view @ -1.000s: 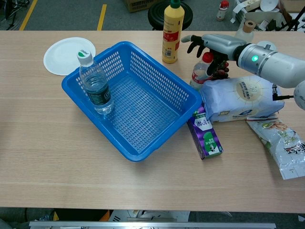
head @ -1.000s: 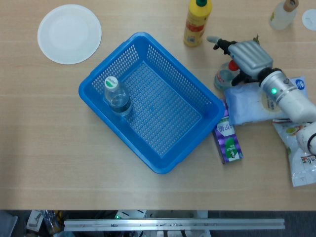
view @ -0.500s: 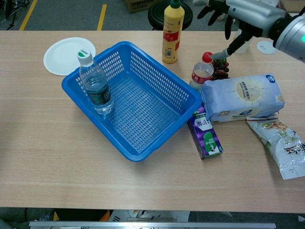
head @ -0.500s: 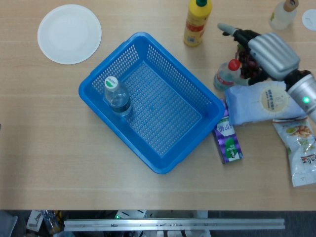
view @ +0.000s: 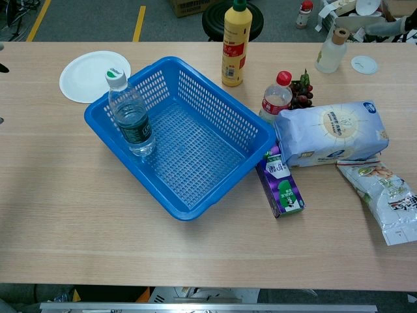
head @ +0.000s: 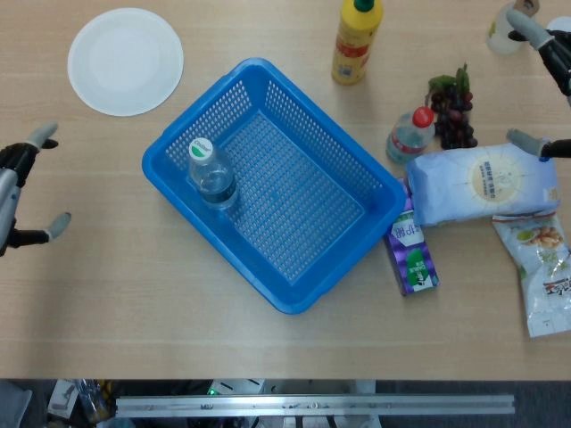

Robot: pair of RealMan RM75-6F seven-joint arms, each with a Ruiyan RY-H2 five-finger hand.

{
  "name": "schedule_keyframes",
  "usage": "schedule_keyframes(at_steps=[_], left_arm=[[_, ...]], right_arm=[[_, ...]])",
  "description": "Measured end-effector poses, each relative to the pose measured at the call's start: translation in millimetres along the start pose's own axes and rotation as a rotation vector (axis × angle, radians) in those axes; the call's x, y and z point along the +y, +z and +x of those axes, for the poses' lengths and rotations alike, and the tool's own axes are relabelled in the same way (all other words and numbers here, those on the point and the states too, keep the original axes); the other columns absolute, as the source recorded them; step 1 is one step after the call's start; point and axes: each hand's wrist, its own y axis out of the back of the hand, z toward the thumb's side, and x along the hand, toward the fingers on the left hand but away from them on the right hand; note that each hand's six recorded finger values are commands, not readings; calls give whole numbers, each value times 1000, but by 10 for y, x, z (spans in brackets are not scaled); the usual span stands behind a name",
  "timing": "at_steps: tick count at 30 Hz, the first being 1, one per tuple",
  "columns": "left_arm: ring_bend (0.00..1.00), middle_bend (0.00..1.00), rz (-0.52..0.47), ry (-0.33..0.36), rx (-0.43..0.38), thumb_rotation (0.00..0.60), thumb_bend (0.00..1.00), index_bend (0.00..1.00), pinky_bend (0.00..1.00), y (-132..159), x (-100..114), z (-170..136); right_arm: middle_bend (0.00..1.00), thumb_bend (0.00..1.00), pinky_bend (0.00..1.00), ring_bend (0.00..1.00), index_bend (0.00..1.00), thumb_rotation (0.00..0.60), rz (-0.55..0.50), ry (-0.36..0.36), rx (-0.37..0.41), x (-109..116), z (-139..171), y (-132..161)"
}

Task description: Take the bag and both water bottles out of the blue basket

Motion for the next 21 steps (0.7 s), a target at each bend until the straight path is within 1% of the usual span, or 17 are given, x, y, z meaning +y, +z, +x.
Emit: schedule_keyframes(at_steps=[5,7,10,15,21], left_arm=[[154,114,-57,-81,-26,599,226,0,327,141,-110,197],[143,101,-91,-112,-31,583,224,0,327,200,-147,274],[132,95,-139,-148,-35,549,224,0,327,276,-190,388],[131,95,-194,-188,-39,525,224,0,327,379,-278,542],[132,95,-248,-253,-42,502,224,0,328,509,-429,685]], right_arm=[[245,90,520,252,15,600,1,-3,2,25,84,4],[246,90,519,252,15,600,-2,-5,3,32,112,1],[248,90,519,252,15,600,-10,-6,2,39,152,-13],[250,90,519,252,15,600,-18,-3,-1,37,202,-59],[255,90,519,252,15,600,-32,-10,-4,48,244,-119]])
